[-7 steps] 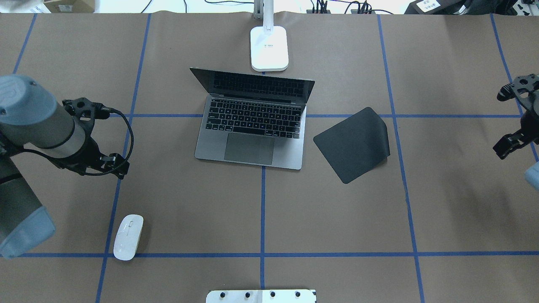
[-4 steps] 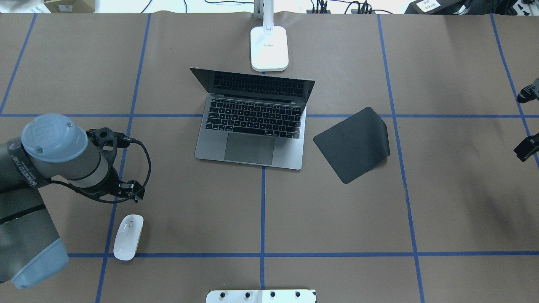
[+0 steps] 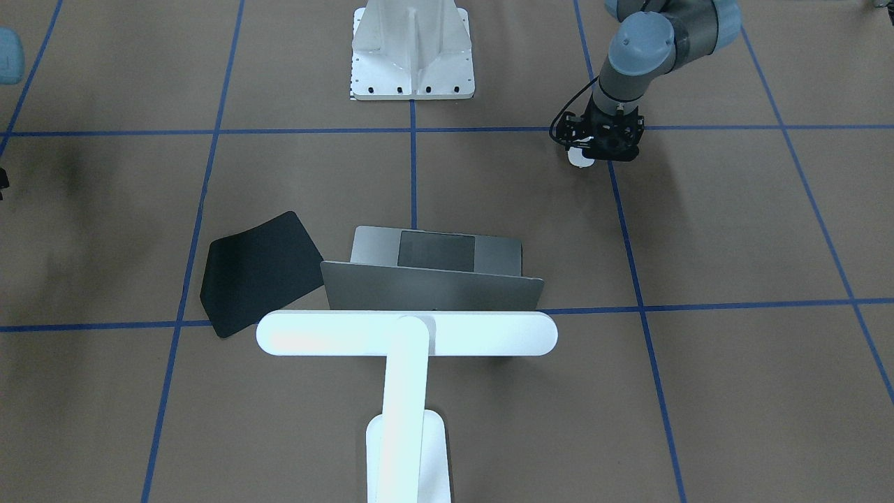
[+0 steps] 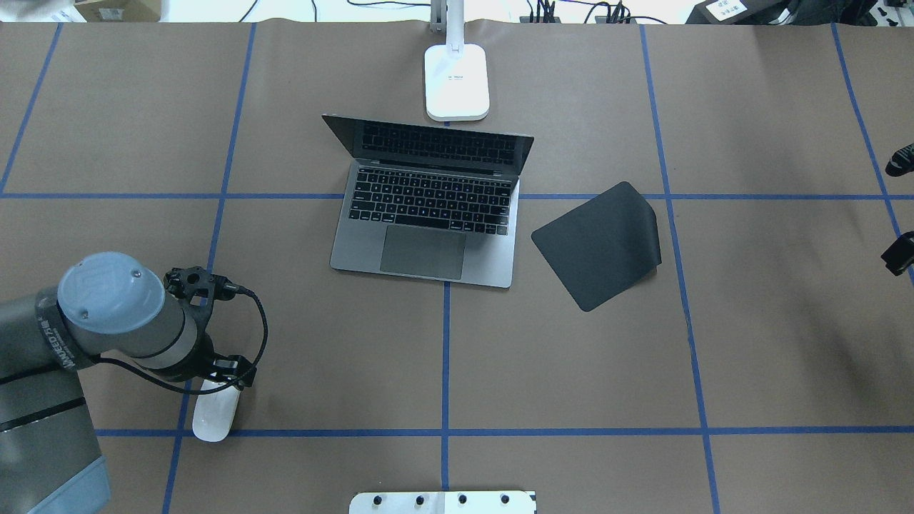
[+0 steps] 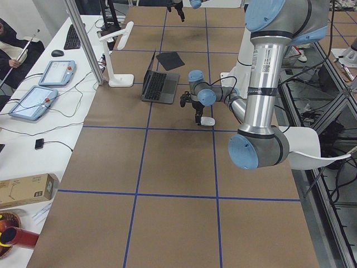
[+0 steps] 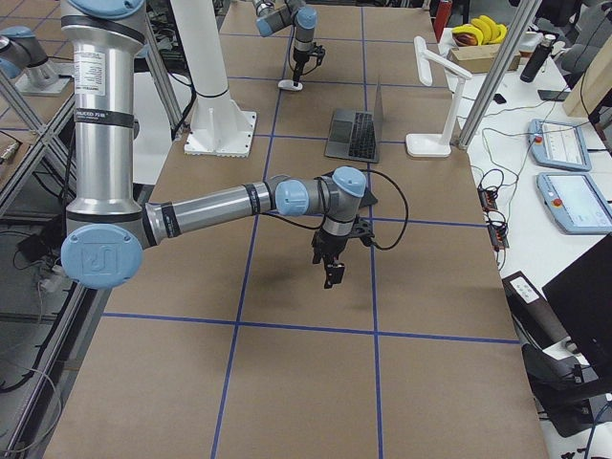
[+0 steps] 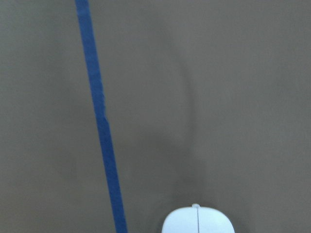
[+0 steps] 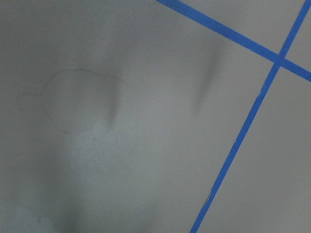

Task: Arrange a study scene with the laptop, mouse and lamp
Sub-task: 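Lower the left gripper and grasp the white mouse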

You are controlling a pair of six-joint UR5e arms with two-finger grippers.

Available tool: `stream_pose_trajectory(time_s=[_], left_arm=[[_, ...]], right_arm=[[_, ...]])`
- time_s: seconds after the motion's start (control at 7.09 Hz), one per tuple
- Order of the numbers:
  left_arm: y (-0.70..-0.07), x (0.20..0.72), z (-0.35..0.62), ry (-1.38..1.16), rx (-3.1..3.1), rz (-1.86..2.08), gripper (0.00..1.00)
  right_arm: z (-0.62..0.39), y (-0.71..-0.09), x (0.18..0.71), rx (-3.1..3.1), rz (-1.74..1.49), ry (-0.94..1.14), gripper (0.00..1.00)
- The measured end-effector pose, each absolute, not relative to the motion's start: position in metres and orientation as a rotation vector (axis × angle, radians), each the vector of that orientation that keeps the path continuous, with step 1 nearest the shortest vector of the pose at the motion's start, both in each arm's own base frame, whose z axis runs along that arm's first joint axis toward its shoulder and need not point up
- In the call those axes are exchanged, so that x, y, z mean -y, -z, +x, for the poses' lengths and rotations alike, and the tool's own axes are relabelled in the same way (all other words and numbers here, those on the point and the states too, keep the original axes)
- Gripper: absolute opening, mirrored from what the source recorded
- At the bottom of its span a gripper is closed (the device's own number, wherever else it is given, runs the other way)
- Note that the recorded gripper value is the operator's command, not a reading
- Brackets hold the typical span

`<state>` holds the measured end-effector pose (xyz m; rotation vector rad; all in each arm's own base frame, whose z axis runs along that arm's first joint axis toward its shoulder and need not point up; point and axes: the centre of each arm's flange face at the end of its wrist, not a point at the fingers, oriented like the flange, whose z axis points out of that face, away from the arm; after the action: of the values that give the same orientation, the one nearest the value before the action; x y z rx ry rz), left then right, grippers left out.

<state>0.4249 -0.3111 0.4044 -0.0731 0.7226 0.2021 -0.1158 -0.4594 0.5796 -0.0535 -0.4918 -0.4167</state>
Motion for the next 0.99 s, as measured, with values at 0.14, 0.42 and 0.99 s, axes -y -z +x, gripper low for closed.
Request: stream_pose_trajectory(time_s=[0.14,0.42,0.99], left_arm=[[-0.403,0.301,0.432,-0.209,-0.73,-0.075,1.0],[-0.408,0.29,0.438,-0.221,-0.722,-0.073,1.0],[-0.424,0.283,0.434,-0.22,-0.689,-0.076,0.67]], right_arm=[[-0.116,-0.58,0.46,0.492,-0.054,0.417,1.0],[-0.115,-0.579,0.46,0.491,-0.053,0.416,1.0],[-0.113,-0.579,0.461,0.491,-0.052,0.411,1.0]])
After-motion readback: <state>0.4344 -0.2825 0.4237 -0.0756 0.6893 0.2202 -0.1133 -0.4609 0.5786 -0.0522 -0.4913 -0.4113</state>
